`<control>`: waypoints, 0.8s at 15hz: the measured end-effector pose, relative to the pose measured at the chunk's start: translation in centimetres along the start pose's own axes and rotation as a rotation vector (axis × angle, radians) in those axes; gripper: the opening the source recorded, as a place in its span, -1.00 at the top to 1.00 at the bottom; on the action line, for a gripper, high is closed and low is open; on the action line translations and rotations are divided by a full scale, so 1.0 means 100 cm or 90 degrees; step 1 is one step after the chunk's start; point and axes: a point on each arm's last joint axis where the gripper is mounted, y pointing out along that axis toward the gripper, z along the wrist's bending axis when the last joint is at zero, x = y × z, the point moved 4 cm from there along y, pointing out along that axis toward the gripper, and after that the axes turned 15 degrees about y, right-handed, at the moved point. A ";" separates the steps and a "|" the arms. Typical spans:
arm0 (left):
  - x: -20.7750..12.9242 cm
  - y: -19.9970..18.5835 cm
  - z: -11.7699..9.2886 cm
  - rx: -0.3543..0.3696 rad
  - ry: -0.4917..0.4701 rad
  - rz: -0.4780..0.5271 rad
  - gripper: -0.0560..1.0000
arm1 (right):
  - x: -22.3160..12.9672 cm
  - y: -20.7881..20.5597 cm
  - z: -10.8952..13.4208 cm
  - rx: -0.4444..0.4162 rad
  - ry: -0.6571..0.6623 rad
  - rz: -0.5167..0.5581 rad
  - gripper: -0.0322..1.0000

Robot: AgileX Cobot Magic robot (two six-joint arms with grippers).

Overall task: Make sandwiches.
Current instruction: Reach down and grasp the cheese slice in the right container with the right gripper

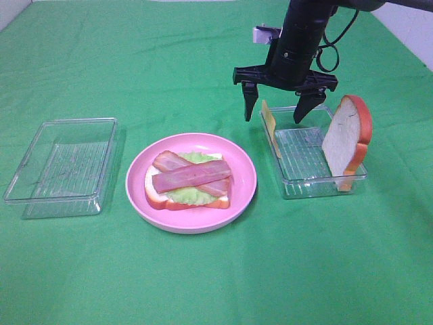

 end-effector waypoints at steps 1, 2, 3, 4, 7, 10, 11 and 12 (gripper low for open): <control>0.000 0.000 0.000 0.000 0.000 0.000 -0.95 | 0.002 0.000 0.000 0.004 0.002 -0.005 -0.72; 0.000 0.000 0.000 0.000 0.000 0.000 -0.95 | 0.004 -0.002 0.001 0.012 0.003 -0.015 -0.72; 0.000 0.000 0.000 0.000 0.000 0.000 -0.95 | 0.008 -0.003 0.001 0.022 0.008 -0.025 -0.72; 0.000 0.000 0.000 0.000 0.000 0.000 -0.95 | 0.010 -0.003 0.000 0.026 0.009 -0.031 -0.72; 0.000 0.000 0.000 0.000 0.000 0.000 -0.95 | 0.011 -0.002 0.001 0.029 -0.003 -0.037 -0.70; 0.000 0.000 0.000 0.000 0.000 0.000 -0.95 | 0.011 0.014 -0.001 0.020 -0.004 -0.018 -0.68; 0.000 0.000 0.000 0.000 0.000 0.000 -0.95 | 0.011 0.014 -0.001 0.020 -0.004 -0.018 -0.67; 0.000 0.000 0.000 0.000 0.000 0.000 -0.95 | 0.011 0.014 -0.001 0.020 -0.004 -0.018 -0.67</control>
